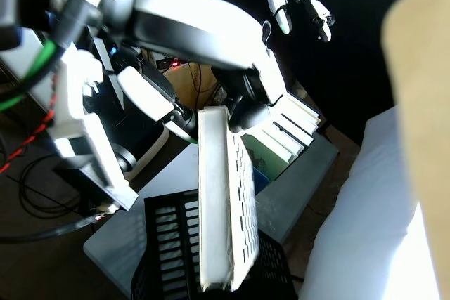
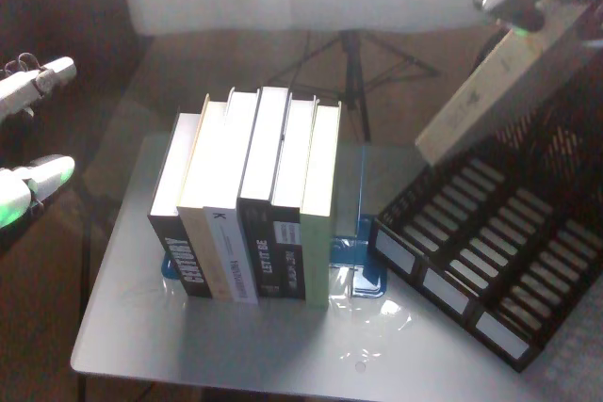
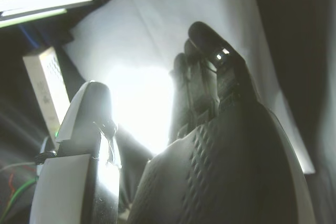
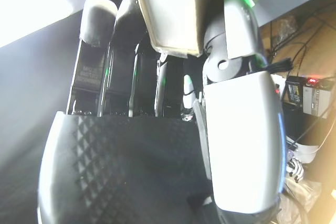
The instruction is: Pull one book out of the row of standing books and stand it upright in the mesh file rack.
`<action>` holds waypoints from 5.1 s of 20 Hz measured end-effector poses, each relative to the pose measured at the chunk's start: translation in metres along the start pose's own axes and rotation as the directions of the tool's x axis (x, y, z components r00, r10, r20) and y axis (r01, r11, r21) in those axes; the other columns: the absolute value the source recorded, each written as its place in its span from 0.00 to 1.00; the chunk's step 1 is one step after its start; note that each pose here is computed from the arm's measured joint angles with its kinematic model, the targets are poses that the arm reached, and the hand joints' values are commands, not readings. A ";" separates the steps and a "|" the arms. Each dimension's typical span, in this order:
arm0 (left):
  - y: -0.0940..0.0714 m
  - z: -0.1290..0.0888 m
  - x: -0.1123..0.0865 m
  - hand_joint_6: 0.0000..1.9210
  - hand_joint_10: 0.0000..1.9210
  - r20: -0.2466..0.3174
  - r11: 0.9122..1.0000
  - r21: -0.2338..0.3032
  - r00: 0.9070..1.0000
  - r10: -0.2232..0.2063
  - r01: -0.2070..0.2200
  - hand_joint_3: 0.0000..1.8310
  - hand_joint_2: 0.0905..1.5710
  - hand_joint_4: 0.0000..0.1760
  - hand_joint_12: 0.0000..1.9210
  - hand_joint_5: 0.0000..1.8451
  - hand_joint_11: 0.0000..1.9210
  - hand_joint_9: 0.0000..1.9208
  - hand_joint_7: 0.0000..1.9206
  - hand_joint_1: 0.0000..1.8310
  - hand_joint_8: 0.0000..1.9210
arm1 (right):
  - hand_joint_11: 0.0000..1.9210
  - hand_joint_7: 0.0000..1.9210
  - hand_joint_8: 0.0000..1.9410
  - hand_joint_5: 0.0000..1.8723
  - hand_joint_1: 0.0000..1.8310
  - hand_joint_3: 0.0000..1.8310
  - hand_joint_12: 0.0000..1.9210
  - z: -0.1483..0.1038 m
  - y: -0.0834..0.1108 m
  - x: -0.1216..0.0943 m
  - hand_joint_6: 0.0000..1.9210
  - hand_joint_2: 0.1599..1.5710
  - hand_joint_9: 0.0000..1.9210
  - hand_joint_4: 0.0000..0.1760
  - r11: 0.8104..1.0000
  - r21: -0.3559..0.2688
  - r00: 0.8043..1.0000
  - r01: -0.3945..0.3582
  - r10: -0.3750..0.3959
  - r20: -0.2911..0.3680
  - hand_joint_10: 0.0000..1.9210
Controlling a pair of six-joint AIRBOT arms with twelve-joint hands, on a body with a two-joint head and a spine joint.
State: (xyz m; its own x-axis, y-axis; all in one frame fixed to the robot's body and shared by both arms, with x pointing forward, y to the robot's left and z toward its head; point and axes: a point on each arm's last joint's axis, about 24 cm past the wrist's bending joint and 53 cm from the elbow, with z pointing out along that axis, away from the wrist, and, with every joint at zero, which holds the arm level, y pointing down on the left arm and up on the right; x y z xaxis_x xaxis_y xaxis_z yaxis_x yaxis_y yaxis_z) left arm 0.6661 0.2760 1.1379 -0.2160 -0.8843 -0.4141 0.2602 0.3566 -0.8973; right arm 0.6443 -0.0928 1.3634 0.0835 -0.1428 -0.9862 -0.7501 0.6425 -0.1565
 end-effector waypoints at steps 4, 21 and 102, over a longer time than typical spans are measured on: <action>0.000 0.000 0.000 0.00 0.10 0.003 1.000 0.000 1.000 -0.003 0.003 0.00 0.85 0.00 0.77 0.10 0.00 0.12 0.12 0.42 0.00 | 0.33 0.43 0.63 0.42 0.74 0.00 0.92 0.018 0.002 0.010 0.63 0.73 0.42 0.00 1.000 -0.005 1.000 0.000 0.000 -0.024 0.77; 0.004 -0.005 0.001 0.00 0.12 0.012 1.000 0.002 1.000 -0.015 0.015 0.00 0.87 0.00 0.78 0.09 0.00 0.11 0.12 0.41 0.00 | 0.48 0.38 0.72 0.29 0.73 0.01 0.93 0.087 -0.004 0.076 0.74 0.77 0.45 0.00 1.000 0.004 0.988 0.020 -0.019 -0.154 0.78; -0.009 0.006 0.007 0.00 0.40 0.010 0.994 0.095 0.999 -0.052 0.051 0.00 0.88 0.00 0.85 0.09 0.00 0.01 0.13 0.45 0.00 | 0.00 0.00 0.00 0.00 0.14 0.00 0.05 0.071 -0.037 0.072 0.00 0.81 0.00 0.80 0.996 0.090 0.985 0.010 0.005 -0.171 0.00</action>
State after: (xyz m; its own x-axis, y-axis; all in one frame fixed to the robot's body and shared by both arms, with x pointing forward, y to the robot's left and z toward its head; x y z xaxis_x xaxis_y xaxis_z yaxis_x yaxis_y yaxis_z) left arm 0.6682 0.2646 1.1440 -0.2200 -0.9046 -0.3652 0.3372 0.2807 -0.8986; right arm 0.7247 -0.0740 1.2943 -0.0338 -0.2658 -0.9634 -0.6875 0.7059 -0.1706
